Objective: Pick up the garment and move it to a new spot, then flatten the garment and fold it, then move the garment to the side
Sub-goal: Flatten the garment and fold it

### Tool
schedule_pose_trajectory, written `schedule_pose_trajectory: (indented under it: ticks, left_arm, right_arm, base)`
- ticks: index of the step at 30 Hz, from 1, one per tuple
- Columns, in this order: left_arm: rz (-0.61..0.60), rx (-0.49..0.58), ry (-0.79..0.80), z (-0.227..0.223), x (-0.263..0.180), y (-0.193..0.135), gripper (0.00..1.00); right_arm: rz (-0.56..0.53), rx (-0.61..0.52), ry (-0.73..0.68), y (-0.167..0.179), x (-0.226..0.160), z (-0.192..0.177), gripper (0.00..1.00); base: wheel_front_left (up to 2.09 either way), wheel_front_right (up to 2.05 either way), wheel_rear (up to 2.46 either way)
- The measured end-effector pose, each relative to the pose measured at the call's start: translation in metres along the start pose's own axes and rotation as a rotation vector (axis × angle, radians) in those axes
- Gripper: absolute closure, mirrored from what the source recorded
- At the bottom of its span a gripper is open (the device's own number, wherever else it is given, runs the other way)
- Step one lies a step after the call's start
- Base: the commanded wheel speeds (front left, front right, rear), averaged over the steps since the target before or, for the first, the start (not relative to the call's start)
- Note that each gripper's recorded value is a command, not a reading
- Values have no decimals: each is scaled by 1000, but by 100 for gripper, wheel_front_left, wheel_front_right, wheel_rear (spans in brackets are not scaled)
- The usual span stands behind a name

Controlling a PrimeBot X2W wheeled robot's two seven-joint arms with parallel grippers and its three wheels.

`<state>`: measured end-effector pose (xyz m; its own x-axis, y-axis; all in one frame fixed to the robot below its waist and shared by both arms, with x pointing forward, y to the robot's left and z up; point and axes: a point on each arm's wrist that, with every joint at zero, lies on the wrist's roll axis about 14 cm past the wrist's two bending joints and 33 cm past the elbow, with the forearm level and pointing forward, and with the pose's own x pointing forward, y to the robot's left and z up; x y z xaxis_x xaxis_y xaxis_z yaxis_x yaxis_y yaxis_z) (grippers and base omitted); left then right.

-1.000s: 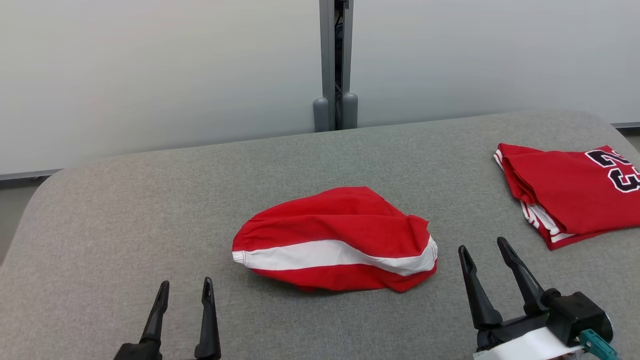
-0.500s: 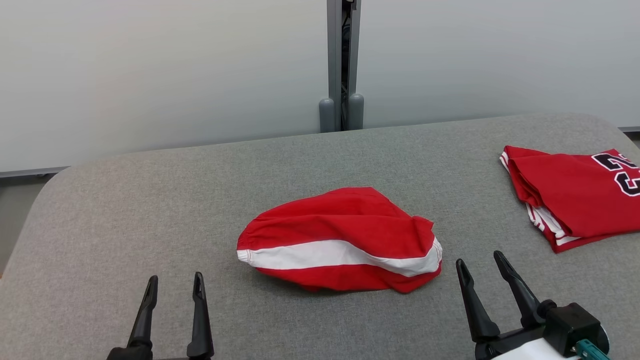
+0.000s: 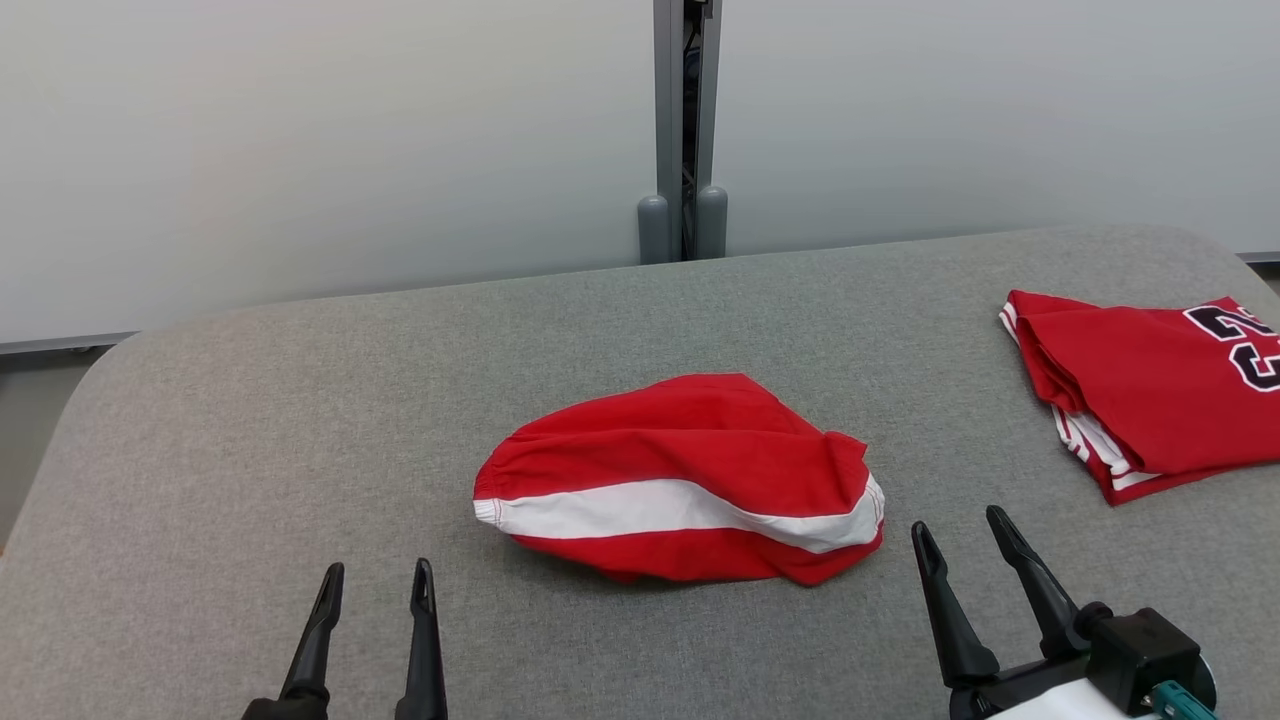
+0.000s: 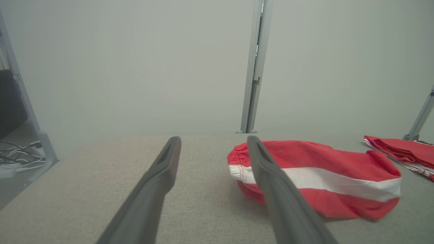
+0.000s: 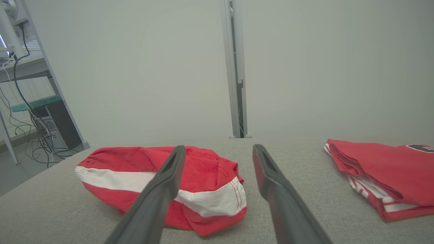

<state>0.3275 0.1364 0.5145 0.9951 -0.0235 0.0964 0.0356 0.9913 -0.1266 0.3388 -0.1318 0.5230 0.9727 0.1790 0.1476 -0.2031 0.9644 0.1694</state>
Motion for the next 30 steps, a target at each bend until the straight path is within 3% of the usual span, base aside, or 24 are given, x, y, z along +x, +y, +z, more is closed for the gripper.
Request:
schedule_pose_trajectory:
  ticks: [18, 30]
  left_arm:
    - [-16, 18, 37, -12, -3, -3, 0]
    - [-153, -62, 178, -56, 18, -27, 0]
  right_arm:
    - [4, 3, 2, 1, 0, -1, 0]
    - [9, 7, 25, 3, 4, -8, 0]
  base:
    - [0, 0, 0]
    - [0, 0, 0]
